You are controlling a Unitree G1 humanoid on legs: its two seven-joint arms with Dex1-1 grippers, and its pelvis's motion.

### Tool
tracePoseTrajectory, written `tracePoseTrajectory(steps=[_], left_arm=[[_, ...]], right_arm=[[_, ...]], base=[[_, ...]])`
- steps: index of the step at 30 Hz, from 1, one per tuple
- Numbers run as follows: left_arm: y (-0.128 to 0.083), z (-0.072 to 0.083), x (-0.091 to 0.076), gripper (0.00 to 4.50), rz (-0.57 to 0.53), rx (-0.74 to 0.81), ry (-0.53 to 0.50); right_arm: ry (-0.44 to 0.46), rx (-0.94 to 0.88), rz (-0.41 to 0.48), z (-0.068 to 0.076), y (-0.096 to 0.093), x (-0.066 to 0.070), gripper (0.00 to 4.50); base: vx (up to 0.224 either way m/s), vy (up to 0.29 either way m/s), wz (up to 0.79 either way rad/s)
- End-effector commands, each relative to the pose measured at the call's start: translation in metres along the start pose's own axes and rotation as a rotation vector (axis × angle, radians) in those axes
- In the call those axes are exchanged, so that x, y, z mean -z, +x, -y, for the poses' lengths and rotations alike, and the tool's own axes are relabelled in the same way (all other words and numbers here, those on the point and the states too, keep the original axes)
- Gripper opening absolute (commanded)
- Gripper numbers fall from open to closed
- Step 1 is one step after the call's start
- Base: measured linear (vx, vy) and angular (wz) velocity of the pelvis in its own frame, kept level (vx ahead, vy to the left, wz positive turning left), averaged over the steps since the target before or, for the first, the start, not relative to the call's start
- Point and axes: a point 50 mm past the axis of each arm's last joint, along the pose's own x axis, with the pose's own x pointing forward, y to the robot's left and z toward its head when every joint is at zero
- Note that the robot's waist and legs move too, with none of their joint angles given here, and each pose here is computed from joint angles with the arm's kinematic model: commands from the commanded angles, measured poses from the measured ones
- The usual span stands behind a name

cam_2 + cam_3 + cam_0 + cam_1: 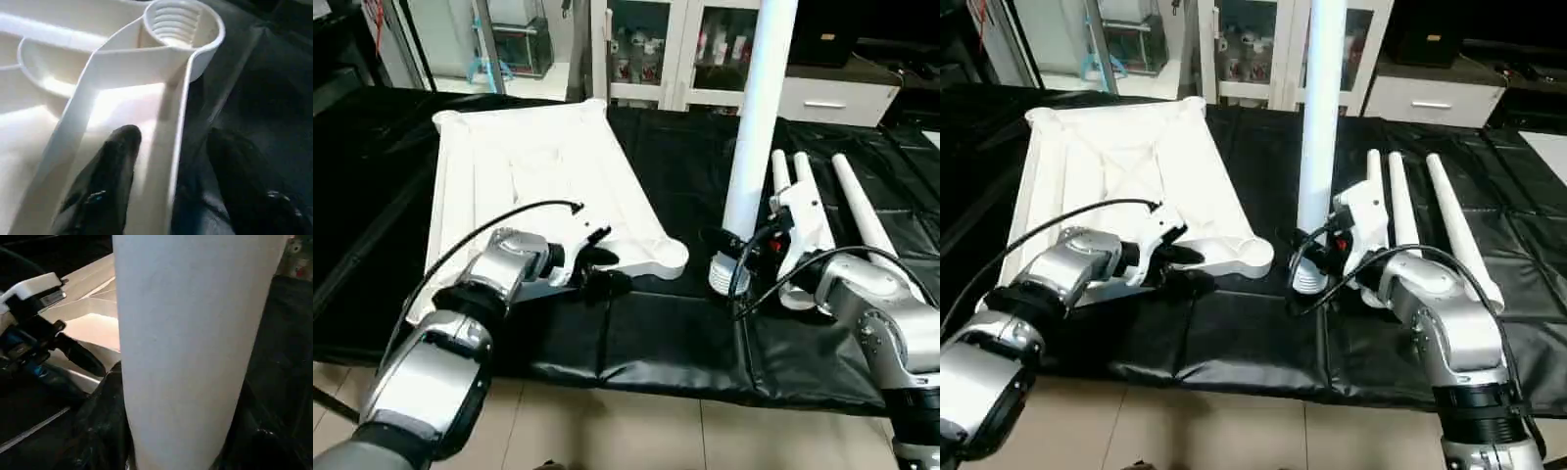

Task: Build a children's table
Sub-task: Pick table leg

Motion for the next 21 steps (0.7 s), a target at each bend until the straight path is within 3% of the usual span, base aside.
tracePoseTrajectory(steps=[1,21], left_arm=[[-0.003,-0.003,0.001,2.29,-0.038,-0.007,0.016],[-0.006,-0.001,0.019,0.82,-0.159,0.021,0.151]], right_arm=[[-0.044,-0.016,0.020,-0.001,0.001,-0.010,1.86],[-0.053,-0.044,0.020,0.000,0.003,-0.013,1.86]], base=[[0.000,0.000,0.00],[0.000,0.000,0.00]])
